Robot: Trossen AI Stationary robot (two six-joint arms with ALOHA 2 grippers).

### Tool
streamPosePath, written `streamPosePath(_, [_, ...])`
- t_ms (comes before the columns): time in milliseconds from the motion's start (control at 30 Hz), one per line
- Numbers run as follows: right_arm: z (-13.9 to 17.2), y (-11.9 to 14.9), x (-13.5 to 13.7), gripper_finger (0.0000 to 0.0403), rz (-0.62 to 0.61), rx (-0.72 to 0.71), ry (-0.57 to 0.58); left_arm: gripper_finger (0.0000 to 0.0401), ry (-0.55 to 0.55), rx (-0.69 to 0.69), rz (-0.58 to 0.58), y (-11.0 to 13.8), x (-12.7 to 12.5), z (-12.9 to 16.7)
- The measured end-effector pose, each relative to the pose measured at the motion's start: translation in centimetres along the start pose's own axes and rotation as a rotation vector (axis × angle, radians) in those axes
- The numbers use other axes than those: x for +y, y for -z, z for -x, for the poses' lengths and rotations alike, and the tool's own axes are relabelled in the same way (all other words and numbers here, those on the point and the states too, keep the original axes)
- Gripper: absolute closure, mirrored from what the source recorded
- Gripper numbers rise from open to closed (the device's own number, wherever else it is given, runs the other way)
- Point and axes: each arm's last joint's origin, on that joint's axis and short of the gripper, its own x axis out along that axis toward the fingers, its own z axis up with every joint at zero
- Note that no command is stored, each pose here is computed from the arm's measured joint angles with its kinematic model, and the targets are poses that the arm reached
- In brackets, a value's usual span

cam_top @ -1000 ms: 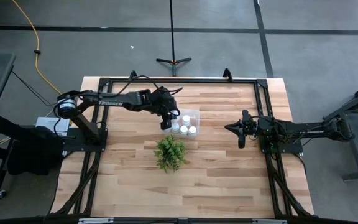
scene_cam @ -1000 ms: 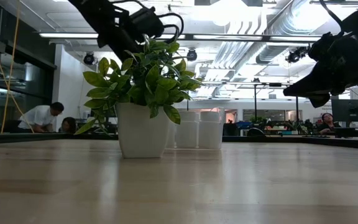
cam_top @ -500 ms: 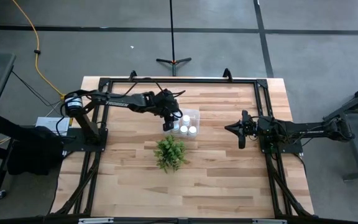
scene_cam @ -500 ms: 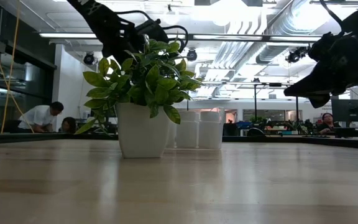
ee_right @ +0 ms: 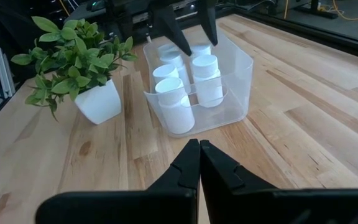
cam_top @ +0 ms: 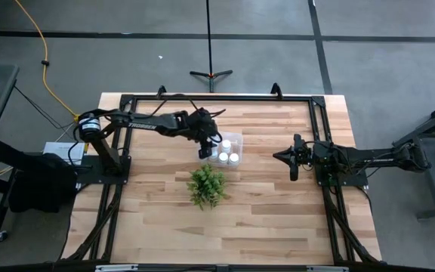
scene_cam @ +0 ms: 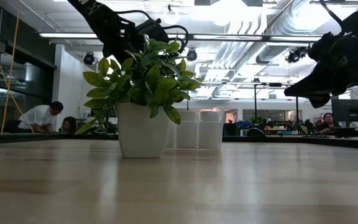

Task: Pick and place pill bottles into a basket
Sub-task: Return to Home Position

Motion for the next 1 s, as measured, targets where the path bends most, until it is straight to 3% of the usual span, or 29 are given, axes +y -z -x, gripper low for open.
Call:
streamPosePath(100, [0.0,0.0,0.0,0.0402,0.0,0.0,-0.001,0.0142,-0.028,-0.023,0.035,-1.1,0.1,0.8])
streamPosePath(233, [0.0,0.0,0.0,0.0402,0.0,0.0,-0.001,0.016,-0.074,-0.156,0.037,-4.3,0.4,3.6])
streamPosePath(400, [0.0,0.0,0.1,0.0401,0.0,0.01,-0.022,0.0211,-0.106,-0.352,0.03,-7.9,0.4,8.3])
streamPosePath(533, [0.0,0.0,0.1,0.0401,0.0,0.009,-0.026,0.0266,-0.063,-0.505,0.011,-9.6,0.1,12.2])
streamPosePath(767, [0.0,-0.7,0.4,0.0401,0.038,-0.067,-0.073,0.0376,0.049,-0.594,-0.006,-7.5,-0.8,15.3])
streamPosePath(900, [0.1,-0.9,0.4,0.0402,0.043,-0.089,-0.073,0.0374,0.103,-0.555,0.012,-3.4,-1.3,14.0])
streamPosePath(1000, [0.1,-1.0,0.5,0.0401,0.043,-0.091,-0.091,0.0349,0.134,-0.618,0.018,-0.3,-1.8,13.8])
